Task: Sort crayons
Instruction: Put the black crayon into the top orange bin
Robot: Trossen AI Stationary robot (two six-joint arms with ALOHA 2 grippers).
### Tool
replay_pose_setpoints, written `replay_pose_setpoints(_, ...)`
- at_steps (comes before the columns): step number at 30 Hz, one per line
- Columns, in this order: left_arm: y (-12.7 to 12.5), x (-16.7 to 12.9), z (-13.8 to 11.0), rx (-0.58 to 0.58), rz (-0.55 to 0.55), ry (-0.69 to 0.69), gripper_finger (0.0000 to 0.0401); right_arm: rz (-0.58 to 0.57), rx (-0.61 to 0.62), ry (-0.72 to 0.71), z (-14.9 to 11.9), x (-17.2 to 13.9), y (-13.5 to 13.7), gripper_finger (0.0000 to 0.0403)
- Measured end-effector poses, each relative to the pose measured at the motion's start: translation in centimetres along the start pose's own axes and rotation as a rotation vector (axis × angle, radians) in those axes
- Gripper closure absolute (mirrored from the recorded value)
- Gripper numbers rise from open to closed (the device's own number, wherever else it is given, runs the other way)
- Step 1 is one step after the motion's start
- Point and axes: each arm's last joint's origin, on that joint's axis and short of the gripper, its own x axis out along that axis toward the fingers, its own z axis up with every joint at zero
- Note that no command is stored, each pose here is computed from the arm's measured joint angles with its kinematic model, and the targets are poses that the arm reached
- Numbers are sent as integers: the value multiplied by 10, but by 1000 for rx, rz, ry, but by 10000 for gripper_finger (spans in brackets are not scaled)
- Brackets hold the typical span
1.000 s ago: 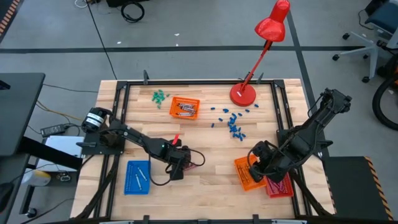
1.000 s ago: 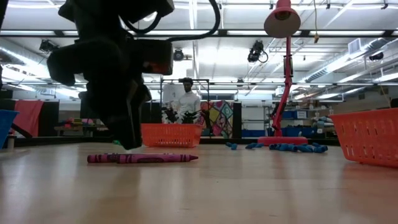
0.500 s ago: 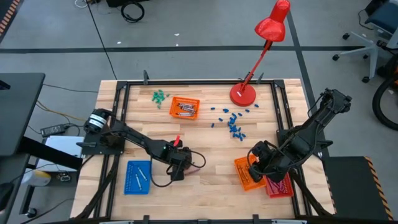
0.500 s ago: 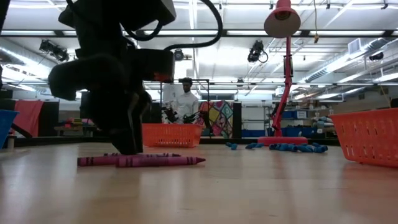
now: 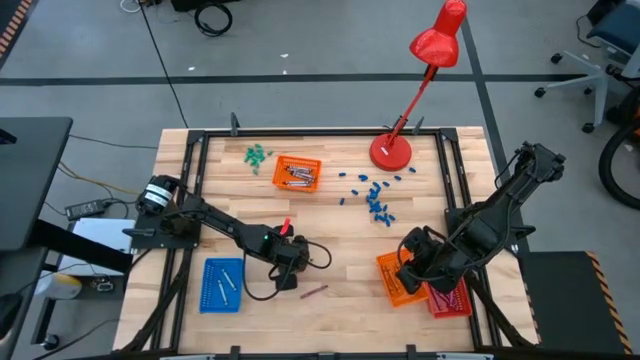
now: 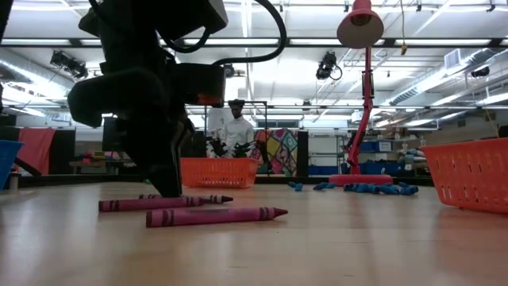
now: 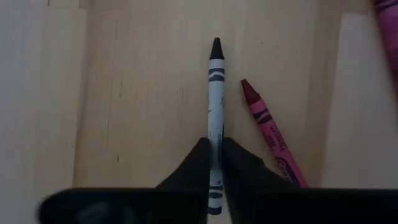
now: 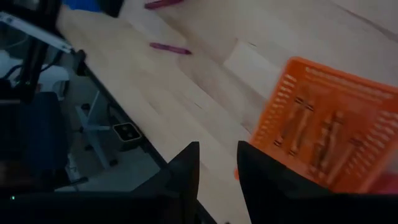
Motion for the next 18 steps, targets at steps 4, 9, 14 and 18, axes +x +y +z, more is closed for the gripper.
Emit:
replay_pose_setpoints(4, 3, 1, 1, -62, 3, 3, 384, -2, -51, 11, 0, 9, 4, 290)
replay_pose_setpoints(9, 5, -3, 4, -121, 14, -39, 382, -11, -68, 37, 0, 21, 8, 290)
replay_pose_setpoints(14, 7, -11, 6, -139, 45, -89, 382, -12, -74, 41, 0, 22, 9, 290)
replay_pose_setpoints(18, 12, -20, 12, -179, 57, -143, 382, -9, -73, 33, 1, 19, 8, 290)
